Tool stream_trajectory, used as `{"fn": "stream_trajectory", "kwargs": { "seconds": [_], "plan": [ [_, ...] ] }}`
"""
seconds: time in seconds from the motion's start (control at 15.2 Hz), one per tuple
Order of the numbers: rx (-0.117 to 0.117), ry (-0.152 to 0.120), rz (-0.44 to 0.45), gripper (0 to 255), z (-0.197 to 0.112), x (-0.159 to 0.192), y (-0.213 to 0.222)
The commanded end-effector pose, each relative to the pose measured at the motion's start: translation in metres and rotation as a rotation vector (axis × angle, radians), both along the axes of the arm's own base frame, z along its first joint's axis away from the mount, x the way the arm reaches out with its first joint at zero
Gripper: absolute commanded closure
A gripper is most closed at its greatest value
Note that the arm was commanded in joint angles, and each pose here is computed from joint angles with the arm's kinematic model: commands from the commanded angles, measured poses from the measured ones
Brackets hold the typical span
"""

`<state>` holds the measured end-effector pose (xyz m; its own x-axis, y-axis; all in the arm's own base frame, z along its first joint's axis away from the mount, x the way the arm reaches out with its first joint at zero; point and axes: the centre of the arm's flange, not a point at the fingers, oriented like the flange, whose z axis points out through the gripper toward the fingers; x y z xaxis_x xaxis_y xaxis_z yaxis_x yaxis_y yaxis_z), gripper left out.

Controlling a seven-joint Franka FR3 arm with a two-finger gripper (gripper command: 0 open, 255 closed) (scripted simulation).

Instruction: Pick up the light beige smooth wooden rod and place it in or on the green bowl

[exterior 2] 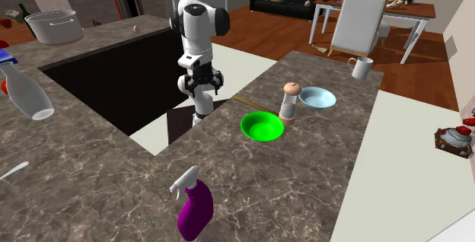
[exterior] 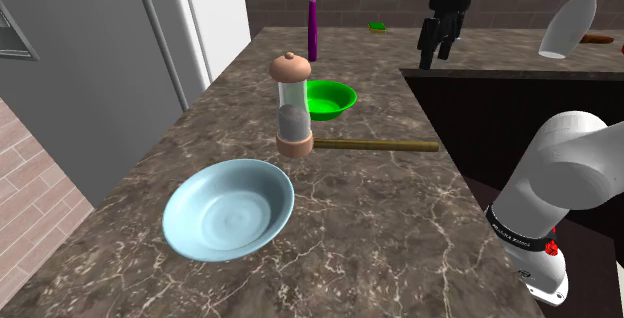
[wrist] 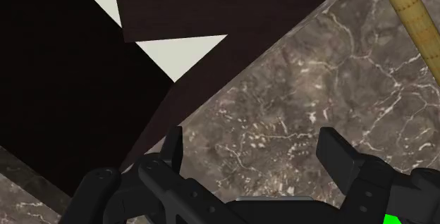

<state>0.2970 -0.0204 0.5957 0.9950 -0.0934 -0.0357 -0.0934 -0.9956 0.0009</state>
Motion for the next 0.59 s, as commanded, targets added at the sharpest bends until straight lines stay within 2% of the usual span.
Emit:
{"fn": "stream_trajectory", "kwargs": {
  "seconds": [0.0, 0.53],
  "plan": [
    [0.000, 0.000, 0.000, 0, 0.000, 0.000, 0.000],
    [-0.027, -0.074, 0.318, 0, -0.025, 0.010, 0.104]
  ]
}}
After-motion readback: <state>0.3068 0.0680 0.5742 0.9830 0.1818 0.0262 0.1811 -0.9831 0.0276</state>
